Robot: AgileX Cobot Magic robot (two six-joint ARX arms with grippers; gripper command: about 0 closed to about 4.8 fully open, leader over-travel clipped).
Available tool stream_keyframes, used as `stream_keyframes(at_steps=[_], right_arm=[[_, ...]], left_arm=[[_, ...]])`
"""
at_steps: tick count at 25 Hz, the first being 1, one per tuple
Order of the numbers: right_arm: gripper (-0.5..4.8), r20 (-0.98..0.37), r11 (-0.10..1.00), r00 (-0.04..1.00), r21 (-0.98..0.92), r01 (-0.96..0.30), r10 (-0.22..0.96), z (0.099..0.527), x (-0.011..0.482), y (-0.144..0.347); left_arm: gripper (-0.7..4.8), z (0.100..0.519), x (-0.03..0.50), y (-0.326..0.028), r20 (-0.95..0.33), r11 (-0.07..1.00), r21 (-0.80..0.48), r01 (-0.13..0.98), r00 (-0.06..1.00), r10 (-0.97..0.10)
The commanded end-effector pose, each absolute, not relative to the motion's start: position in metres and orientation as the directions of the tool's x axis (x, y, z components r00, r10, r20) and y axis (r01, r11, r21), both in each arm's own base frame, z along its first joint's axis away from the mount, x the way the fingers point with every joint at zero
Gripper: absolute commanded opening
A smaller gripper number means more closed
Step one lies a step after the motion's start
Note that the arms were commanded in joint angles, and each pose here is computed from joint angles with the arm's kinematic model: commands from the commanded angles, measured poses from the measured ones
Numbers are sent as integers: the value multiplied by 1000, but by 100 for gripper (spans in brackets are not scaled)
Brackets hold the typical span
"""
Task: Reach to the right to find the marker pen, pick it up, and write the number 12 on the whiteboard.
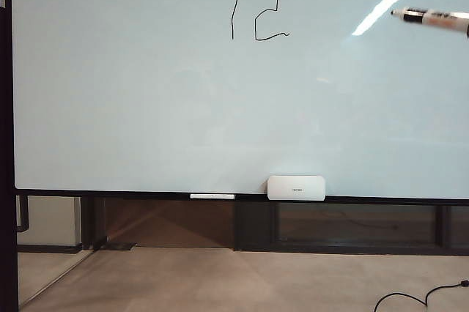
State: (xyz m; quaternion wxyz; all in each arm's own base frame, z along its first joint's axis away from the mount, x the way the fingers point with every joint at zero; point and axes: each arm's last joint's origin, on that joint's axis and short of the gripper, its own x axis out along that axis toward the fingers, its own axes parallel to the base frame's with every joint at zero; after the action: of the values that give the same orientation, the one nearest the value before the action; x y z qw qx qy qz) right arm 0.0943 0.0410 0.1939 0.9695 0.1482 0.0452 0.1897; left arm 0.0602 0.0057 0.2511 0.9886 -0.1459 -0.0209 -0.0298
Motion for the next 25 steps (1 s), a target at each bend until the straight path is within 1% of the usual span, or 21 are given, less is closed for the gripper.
stream_keyframes(at_steps=[1, 6, 12, 16, 18, 21, 23, 25], right_arm=[[-1, -4, 886, 923, 283, -368, 385, 195, 95, 41], [-1, 11, 897, 923, 232, -377, 385, 194, 93, 41], [-1, 11, 898, 924, 232, -374, 383, 185, 92, 40], [-1, -29, 902, 923, 223, -368, 384, 168, 94, 41], [-1, -57, 909, 922, 202, -365, 383, 162, 94, 41], [-1, -55, 919, 923, 137, -370, 380, 162, 95, 41], [-1, -53, 922, 924, 103, -373, 380, 162, 95, 41], [-1, -56, 923, 924, 98, -372, 378, 162, 95, 41]], left_arm=[[-5, 247, 64, 6, 66, 967, -243, 78, 996, -64], [-5, 235, 73, 8, 108, 979, -180, 97, 991, -78], [-5, 214, 81, 9, 68, 980, -167, 110, 993, -100], [-5, 194, 89, 6, 45, 978, -148, 144, 989, -139], [-5, 187, 92, 4, 48, 981, -143, 132, 991, -126], [-5, 175, 96, 0, 30, 986, -127, 105, 994, -102], [-5, 165, 97, -6, -6, 987, -122, 106, 994, -107], [-5, 164, 97, -9, -15, 989, -99, 108, 994, -110]])
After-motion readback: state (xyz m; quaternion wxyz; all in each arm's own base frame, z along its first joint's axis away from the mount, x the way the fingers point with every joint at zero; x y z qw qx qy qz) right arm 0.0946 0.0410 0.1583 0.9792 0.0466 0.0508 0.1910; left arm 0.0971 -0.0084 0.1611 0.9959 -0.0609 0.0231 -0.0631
